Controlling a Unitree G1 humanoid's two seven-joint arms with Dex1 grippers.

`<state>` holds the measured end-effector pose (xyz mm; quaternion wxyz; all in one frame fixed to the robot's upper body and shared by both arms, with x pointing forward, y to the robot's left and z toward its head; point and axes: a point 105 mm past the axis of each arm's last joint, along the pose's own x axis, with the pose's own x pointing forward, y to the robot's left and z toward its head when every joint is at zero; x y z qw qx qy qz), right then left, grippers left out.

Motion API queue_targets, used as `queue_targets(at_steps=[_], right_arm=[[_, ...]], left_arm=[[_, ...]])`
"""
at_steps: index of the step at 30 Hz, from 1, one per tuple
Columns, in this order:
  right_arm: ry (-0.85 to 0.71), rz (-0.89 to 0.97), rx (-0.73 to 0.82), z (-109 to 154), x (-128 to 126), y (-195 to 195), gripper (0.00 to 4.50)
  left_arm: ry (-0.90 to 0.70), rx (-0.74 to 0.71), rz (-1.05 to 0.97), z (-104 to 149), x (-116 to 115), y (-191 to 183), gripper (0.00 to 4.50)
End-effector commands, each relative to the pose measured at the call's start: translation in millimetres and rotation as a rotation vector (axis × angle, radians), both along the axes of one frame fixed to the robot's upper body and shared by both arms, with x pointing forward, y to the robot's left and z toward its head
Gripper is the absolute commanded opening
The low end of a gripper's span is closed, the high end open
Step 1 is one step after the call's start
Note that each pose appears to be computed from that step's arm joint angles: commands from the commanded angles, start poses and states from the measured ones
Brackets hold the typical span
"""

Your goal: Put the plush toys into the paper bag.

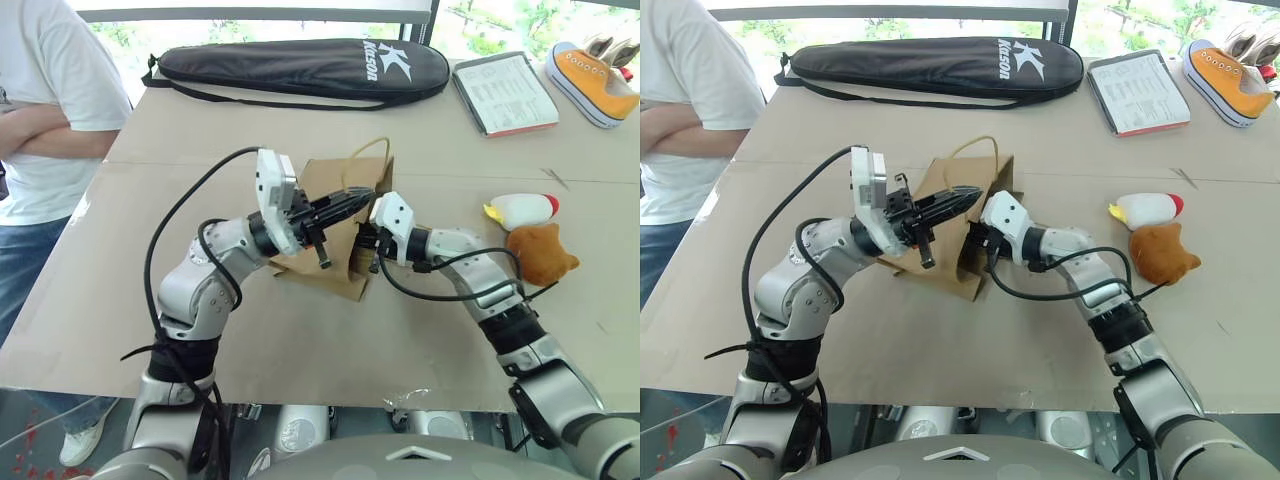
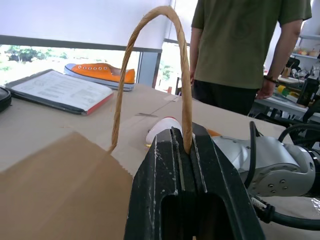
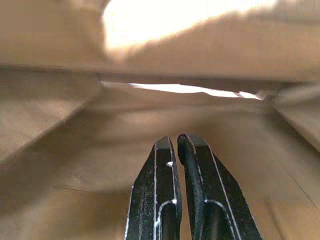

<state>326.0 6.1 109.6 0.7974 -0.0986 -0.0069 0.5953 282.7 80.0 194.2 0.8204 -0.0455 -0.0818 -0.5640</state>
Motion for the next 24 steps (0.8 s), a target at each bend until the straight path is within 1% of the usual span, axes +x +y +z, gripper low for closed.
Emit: queue_targets(at_steps=[1,5,7,12,14,19,22,24], right_arm=[[-0.009,0.029,0.071,14.1,6.3,4.0,0.09],[0.021,0.042,0.113,15.4,9.8,15.3,0.09],[0.029,0.052,0.111,10.9,8.3,22.7,0.09],[0.006,0.089,0.029,-15.5,-1.9,35.9,0.09],[0.013,0.072,0.049,-22.3,-3.3,38.7,0.09],[0.006,0.046,0.097,-22.3,-1.8,40.3,0.09],[0.002,0.060,0.071,-27.6,-2.9,47.1,0.09],[-0.010,0.070,0.025,-32.4,-1.9,56.0,0.09]], left_arm=[[-0.057,-0.020,0.003,14.7,-6.9,3.2,0.00],[-0.063,-0.016,0.021,14.9,-7.5,5.8,0.00],[-0.066,-0.024,0.040,15.5,-6.8,7.0,0.00],[-0.070,-0.056,0.086,20.1,-2.4,8.5,0.00],[-0.072,-0.075,0.116,25.2,1.4,11.5,0.00],[-0.062,-0.100,0.154,31.3,5.1,18.2,0.00],[-0.060,-0.102,0.146,32.4,3.6,15.1,0.00],[-0.053,-0.094,0.126,29.9,0.7,10.5,0.00]])
